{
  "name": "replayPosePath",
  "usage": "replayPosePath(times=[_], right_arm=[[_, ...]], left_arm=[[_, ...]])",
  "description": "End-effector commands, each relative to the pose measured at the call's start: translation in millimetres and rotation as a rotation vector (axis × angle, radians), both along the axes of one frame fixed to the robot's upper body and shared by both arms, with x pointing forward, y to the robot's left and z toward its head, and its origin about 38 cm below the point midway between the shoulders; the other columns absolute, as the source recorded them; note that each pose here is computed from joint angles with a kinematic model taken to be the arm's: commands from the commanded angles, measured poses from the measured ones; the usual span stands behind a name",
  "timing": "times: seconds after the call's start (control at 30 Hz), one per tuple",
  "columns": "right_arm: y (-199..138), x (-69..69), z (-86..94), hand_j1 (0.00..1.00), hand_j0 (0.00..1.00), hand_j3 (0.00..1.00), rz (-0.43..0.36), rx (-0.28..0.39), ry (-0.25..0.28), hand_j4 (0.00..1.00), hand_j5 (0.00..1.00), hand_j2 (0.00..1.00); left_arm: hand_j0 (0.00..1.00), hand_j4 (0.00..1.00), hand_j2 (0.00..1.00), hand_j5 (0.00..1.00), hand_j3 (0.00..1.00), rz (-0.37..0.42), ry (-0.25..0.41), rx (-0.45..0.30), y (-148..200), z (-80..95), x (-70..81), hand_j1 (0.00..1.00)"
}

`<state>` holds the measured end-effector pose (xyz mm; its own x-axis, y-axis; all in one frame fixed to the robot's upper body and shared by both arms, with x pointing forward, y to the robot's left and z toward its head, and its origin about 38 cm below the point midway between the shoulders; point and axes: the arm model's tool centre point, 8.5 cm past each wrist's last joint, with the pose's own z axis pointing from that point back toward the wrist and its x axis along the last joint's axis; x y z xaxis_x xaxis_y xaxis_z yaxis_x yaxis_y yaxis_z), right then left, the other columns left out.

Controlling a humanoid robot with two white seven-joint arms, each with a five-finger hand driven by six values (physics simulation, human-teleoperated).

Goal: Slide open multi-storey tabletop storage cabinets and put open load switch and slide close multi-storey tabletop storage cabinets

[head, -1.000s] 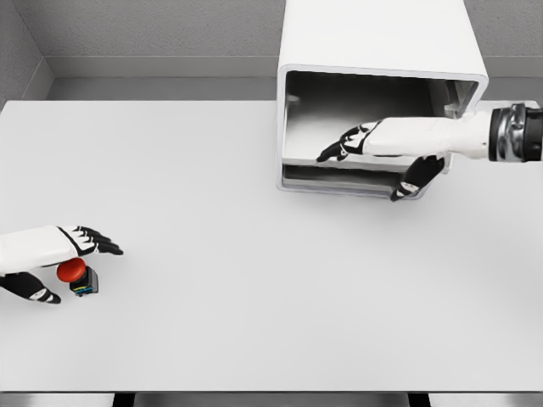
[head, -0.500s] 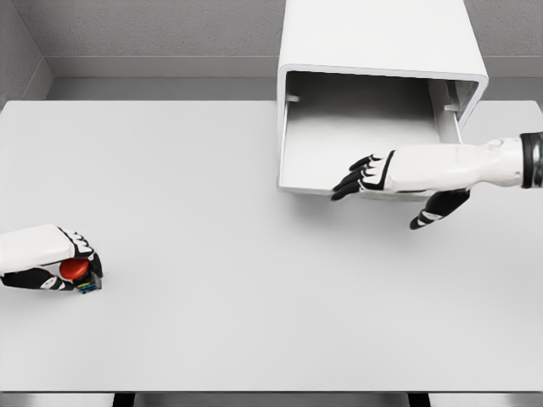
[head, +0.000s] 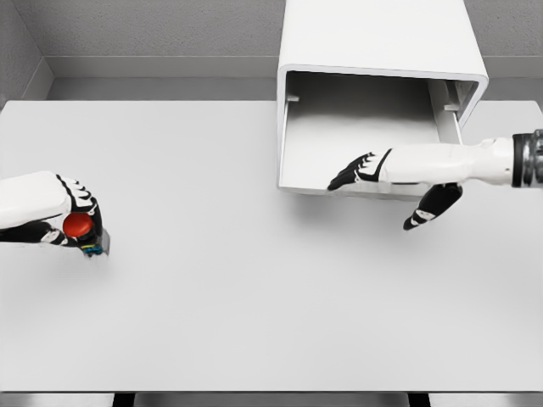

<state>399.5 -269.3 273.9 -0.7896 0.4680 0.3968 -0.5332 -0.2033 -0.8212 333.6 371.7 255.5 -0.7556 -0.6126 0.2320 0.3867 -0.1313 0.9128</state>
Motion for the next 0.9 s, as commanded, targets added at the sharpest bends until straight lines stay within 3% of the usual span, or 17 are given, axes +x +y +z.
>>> replayPosePath(times=[0.0,0.07,0.2,0.33,0.53,0.67,0.87], right_arm=[[-3,7.2,-3.2,1.0,1.0,1.0,-0.093,-0.019,0.038,1.0,1.0,1.0],[-6,9.4,-5.2,1.0,1.0,1.0,-0.129,-0.03,0.052,1.0,1.0,1.0],[-4,6.4,-7.3,1.0,1.0,1.0,-0.112,-0.035,0.05,1.0,1.0,1.0],[1,-1.1,-8.8,1.0,1.0,1.0,-0.038,-0.022,0.037,1.0,1.0,1.0],[-1,-18.6,-6.7,1.0,1.0,1.0,0.119,0.011,-0.009,1.0,1.0,1.0],[-17,-26.1,-17.8,1.0,1.0,1.0,0.097,-0.009,0.025,1.0,1.0,1.0],[-22,-25.4,-9.7,1.0,1.0,1.0,0.085,-0.012,0.008,1.0,1.0,1.0]], left_arm=[[0.43,0.43,0.43,0.43,0.43,0.001,-0.001,-0.016,-1,3.4,0.3,0.43],[0.43,0.43,0.43,0.43,0.43,-0.001,-0.017,-0.023,-1,10.0,2.8,0.43],[0.43,0.43,0.43,0.43,0.43,-0.007,-0.057,-0.035,-4,23.5,8.2,0.43],[0.43,0.43,0.43,0.43,0.43,-0.009,-0.122,-0.069,-8,40.6,14.6,0.43],[0.43,0.43,0.43,0.43,0.43,-0.024,-0.162,-0.106,-16,49.6,20.4,0.43],[0.43,0.43,0.43,0.43,0.43,-0.028,-0.166,-0.114,-18,50.0,21.2,0.43],[0.43,0.43,0.43,0.43,0.43,-0.037,-0.174,-0.145,-25,48.6,23.3,0.43]])
